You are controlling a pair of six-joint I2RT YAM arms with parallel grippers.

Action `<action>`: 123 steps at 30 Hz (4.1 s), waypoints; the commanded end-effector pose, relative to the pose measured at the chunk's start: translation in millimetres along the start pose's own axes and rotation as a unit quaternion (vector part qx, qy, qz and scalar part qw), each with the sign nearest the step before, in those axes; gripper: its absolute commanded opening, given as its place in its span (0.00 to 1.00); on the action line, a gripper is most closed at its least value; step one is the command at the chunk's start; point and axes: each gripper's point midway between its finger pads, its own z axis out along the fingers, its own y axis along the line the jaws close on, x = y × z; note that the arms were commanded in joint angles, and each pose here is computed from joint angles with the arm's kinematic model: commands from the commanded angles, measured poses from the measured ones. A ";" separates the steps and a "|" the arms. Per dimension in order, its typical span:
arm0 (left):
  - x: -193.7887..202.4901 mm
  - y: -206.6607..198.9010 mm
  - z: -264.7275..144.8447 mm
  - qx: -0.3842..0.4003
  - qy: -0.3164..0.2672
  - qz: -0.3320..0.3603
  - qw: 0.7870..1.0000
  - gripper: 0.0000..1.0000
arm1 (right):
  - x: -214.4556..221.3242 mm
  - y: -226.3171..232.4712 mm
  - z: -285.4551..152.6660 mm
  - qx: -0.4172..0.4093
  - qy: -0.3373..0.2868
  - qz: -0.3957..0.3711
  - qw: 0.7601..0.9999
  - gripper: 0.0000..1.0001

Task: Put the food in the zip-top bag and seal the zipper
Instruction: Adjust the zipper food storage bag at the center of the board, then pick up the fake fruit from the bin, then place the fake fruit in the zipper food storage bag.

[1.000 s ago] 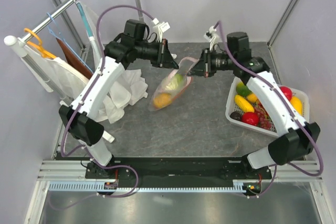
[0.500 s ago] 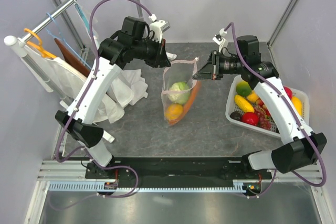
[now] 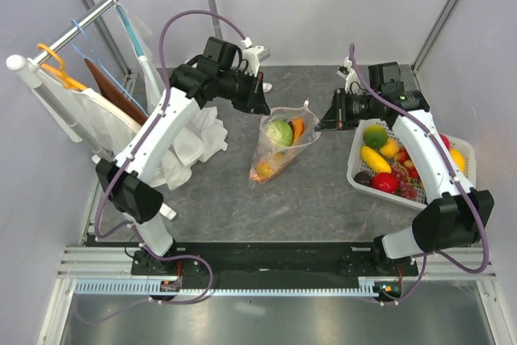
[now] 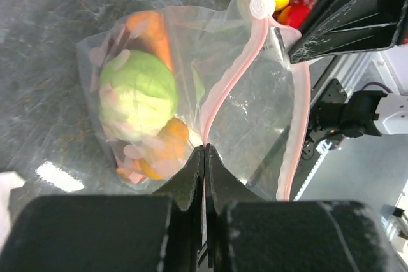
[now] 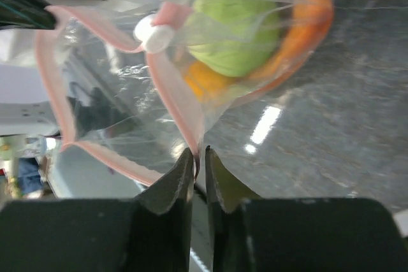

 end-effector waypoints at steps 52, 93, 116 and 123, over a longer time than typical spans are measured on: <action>-25.8 -5.7 28.8 0.054 -0.034 -0.027 0.998 0.02 | 167.1 -245.0 -100.7 0.356 0.232 0.072 0.902 0.98; -11.5 -1.9 31.4 0.060 -0.015 -0.036 0.997 0.02 | -92.5 22.6 -73.8 0.020 -0.056 -0.217 0.974 0.59; -15.5 -9.8 25.0 0.074 -0.020 -0.033 0.996 0.02 | -25.0 23.0 41.6 0.038 0.065 -0.264 0.962 0.81; -13.9 -9.4 24.2 0.072 -0.019 -0.031 0.997 0.02 | -39.6 36.0 24.7 0.054 0.047 -0.273 0.959 0.98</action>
